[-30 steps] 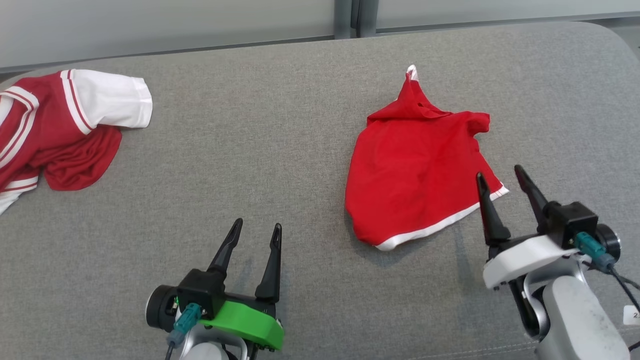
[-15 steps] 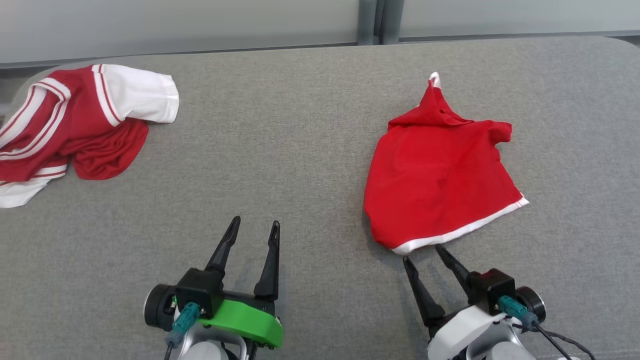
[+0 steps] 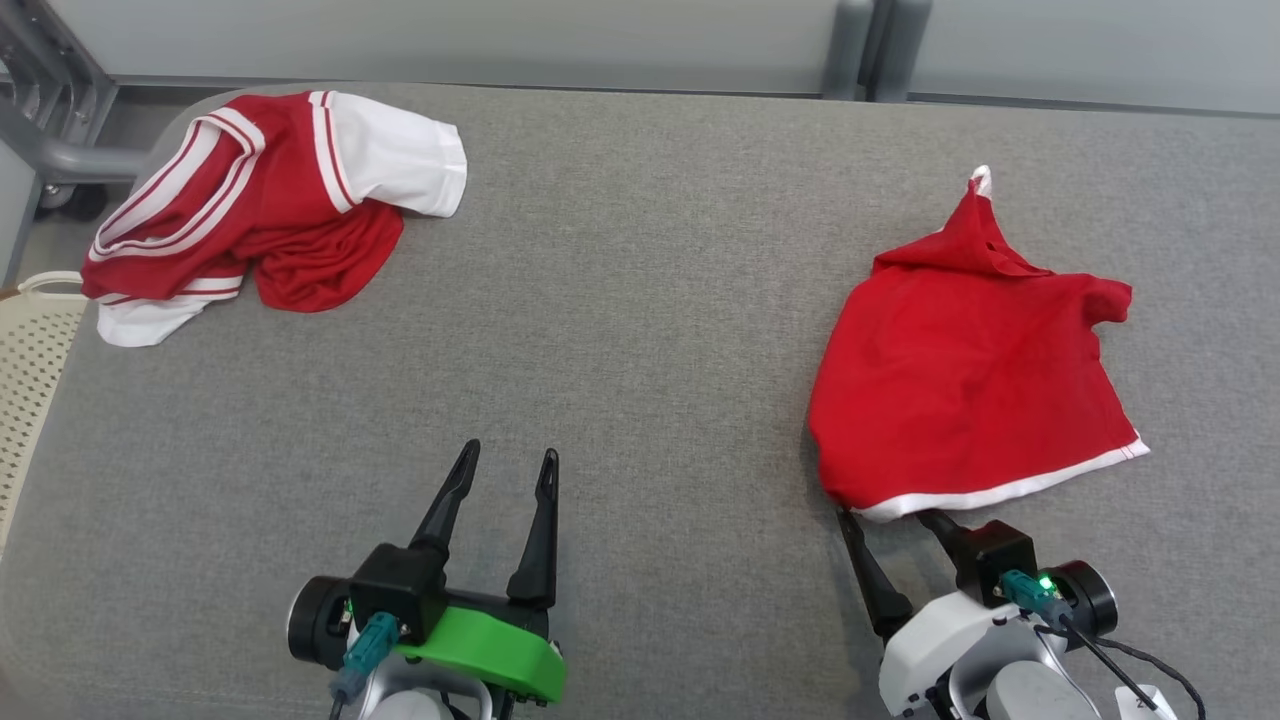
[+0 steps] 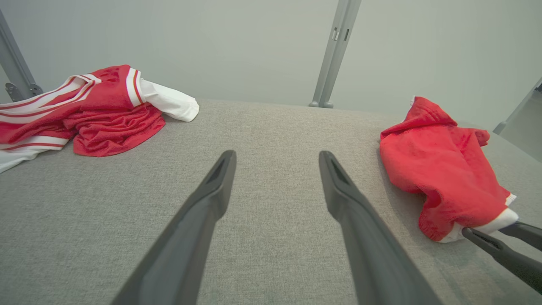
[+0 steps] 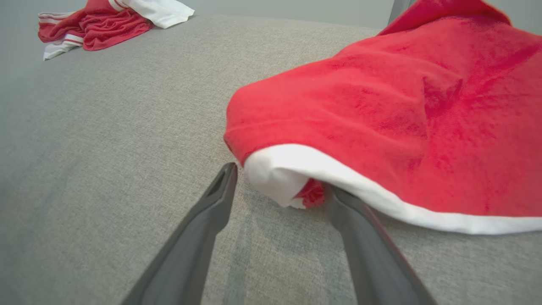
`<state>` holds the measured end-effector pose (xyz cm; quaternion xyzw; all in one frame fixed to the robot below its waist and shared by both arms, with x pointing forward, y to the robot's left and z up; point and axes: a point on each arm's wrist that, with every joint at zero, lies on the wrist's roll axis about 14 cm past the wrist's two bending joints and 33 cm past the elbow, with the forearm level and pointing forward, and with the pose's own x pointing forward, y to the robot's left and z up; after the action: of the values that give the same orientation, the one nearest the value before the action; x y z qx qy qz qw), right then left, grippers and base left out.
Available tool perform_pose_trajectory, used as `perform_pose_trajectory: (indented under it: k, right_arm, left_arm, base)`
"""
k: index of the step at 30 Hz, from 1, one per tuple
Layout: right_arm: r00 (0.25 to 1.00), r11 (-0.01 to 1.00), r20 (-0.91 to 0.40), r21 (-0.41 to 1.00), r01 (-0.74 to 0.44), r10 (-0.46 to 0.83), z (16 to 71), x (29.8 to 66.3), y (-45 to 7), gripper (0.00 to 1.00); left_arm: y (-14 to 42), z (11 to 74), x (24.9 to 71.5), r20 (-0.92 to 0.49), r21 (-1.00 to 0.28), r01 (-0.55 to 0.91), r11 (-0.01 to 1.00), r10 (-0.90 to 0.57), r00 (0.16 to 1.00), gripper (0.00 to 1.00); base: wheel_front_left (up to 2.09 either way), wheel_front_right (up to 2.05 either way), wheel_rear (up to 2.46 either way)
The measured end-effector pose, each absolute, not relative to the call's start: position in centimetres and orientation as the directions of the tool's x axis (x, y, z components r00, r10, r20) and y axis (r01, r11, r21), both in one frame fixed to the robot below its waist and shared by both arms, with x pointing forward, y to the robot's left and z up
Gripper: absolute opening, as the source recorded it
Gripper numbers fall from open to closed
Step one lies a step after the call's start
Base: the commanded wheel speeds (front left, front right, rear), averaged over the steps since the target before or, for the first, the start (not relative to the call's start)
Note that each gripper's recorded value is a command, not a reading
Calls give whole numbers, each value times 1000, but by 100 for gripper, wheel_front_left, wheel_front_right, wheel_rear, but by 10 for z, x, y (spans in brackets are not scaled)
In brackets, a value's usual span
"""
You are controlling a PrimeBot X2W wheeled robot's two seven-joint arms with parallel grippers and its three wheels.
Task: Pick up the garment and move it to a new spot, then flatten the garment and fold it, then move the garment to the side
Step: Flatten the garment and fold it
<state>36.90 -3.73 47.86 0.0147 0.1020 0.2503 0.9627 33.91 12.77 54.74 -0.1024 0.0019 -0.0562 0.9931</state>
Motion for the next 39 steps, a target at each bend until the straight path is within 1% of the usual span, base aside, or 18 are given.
perform_pose_trajectory:
  k: [1, 2, 3, 4, 8, 12, 16, 19, 22, 26, 31, 32, 33, 34, 35, 39]
  right_arm:
    - [851, 873, -194, 76, -482, 487, 477, 371, -36, 46]
    - [846, 869, -198, 75, -490, 494, 476, 372, -32, 29]
    - [841, 863, -200, 75, -499, 503, 475, 373, -28, 8]
    - [836, 859, -200, 78, -506, 511, 475, 374, -24, 0]
    - [810, 826, -165, 142, -545, 562, 485, 378, 1, 0]
    - [787, 763, -53, 292, -577, 615, 519, 382, 33, 0]
    - [785, 679, 73, 457, -575, 616, 560, 392, 50, 0]
    - [799, 628, 144, 544, -557, 584, 585, 403, 49, 0]
    - [792, 622, 115, 557, -551, 599, 576, 402, 54, 0]
    - [772, 652, -10, 541, -531, 636, 536, 391, 61, 0]
    - [757, 685, -109, 523, -507, 644, 506, 386, 59, 0]
    - [756, 692, -123, 518, -503, 643, 501, 385, 57, 2]
    - [755, 696, -133, 514, -501, 642, 498, 384, 56, 27]
    - [752, 697, -139, 512, -502, 644, 496, 382, 56, 56]
    - [752, 695, -136, 513, -504, 645, 497, 382, 57, 100]
    - [760, 688, -101, 512, -513, 642, 507, 383, 55, 100]
  left_arm:
    - [130, 547, 338, 7, -203, 105, 974, -106, 994, 100]
    - [132, 547, 337, 6, -202, 99, 974, -100, 995, 100]
    - [134, 547, 336, 5, -201, 92, 975, -93, 996, 100]
    - [136, 547, 335, 4, -200, 85, 976, -86, 996, 100]
    - [144, 546, 331, 1, -198, 59, 979, -60, 998, 100]
    - [148, 547, 329, 2, -196, 47, 979, -48, 999, 100]
    - [148, 547, 328, 1, -197, 44, 980, -44, 999, 100]
    - [148, 547, 328, 0, -202, 43, 978, -44, 999, 100]
    - [149, 546, 327, -2, -204, 37, 978, -38, 999, 100]
    - [151, 544, 327, -8, -207, 28, 978, -30, 1000, 100]
    - [153, 542, 329, -14, -209, 19, 978, -22, 1000, 100]
    - [153, 542, 329, -15, -209, 19, 978, -22, 1000, 100]
    - [153, 542, 330, -16, -209, 20, 978, -24, 1000, 100]
    - [153, 542, 330, -16, -209, 20, 978, -24, 1000, 100]
    - [152, 542, 331, -16, -209, 22, 978, -25, 1000, 100]
    - [149, 542, 333, -15, -210, 30, 977, -33, 999, 100]
  base:
    - [0, 0, 0]
    - [0, 0, 0]
    - [0, 0, 0]
    - [0, 0, 0]
    - [0, 0, 0]
    - [0, 0, 0]
    - [0, 0, 0]
    - [0, 0, 0]
    - [0, 0, 0]
    - [0, 0, 0]
    - [0, 0, 0]
    - [0, 0, 0]
    - [0, 0, 0]
    - [0, 0, 0]
    - [0, 0, 0]
    - [0, 0, 0]
